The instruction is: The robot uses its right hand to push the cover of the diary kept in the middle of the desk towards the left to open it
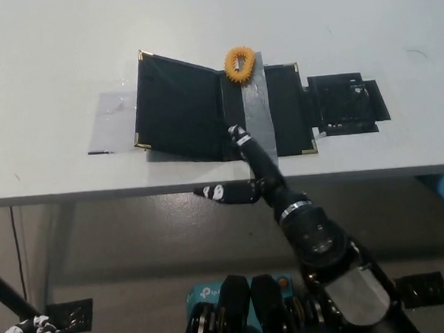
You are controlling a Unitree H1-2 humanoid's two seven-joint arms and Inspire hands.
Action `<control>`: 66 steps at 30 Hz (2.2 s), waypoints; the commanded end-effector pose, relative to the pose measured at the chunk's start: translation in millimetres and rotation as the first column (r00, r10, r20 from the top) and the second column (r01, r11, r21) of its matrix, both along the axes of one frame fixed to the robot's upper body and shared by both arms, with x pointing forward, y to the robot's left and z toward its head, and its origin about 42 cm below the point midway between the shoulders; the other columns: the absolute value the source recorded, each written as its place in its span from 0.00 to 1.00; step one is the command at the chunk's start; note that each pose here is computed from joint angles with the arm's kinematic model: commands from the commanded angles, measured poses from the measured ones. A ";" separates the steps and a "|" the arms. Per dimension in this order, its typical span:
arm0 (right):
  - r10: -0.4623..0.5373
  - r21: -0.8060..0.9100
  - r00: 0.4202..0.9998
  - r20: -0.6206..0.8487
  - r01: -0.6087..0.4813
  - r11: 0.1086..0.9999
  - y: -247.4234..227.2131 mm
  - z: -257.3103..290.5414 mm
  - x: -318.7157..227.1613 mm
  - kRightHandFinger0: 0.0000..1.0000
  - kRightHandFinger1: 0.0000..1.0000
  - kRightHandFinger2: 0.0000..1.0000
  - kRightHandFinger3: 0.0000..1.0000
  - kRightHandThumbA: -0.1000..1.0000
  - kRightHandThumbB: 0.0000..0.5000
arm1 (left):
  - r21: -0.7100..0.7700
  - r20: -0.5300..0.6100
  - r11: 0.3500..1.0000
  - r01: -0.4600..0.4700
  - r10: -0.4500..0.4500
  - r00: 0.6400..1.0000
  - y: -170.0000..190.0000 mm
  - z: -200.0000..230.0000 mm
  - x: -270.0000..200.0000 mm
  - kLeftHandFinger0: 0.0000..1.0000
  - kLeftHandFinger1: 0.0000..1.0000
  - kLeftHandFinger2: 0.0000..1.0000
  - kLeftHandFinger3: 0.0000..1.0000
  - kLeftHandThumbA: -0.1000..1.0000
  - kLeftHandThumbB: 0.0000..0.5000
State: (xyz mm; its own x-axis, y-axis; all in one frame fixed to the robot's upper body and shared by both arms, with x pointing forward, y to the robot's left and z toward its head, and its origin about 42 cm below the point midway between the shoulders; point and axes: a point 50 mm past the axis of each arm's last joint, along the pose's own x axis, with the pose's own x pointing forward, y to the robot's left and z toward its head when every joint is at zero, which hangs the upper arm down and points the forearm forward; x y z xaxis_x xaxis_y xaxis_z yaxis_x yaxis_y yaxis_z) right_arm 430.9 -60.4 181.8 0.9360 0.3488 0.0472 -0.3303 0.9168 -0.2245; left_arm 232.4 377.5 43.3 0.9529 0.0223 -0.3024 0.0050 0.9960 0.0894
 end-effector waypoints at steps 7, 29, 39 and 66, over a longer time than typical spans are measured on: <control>0.160 0.859 0.984 -0.072 -0.021 0.512 -114.5 147.0 -36.7 0.97 0.99 0.99 1.00 1.00 0.36 | 0.017 0.034 0.999 -0.037 0.036 0.999 14.6 5.7 -10.6 0.46 0.56 0.33 0.41 0.58 1.00; -0.204 0.835 0.903 -0.378 0.428 0.345 -288.1 -10.1 -144.7 0.71 0.75 0.78 0.98 1.00 0.46 | -0.042 0.038 0.995 -0.088 0.089 0.995 24.1 -0.9 -16.4 0.47 0.55 0.31 0.37 0.52 1.00; -0.337 0.638 0.759 -0.557 0.651 0.411 -312.5 -109.2 -178.6 0.67 0.68 0.73 0.91 0.99 0.66 | -0.041 0.043 0.995 -0.088 0.090 0.995 27.0 0.4 -14.0 0.44 0.53 0.30 0.37 0.52 1.00; -0.557 0.376 0.689 -0.464 0.722 0.581 -279.7 -133.1 -164.0 0.38 0.46 0.51 0.63 0.98 0.83 | -0.177 -0.090 0.940 -0.293 0.281 0.956 31.3 2.9 -18.8 0.39 0.50 0.24 0.30 0.37 1.00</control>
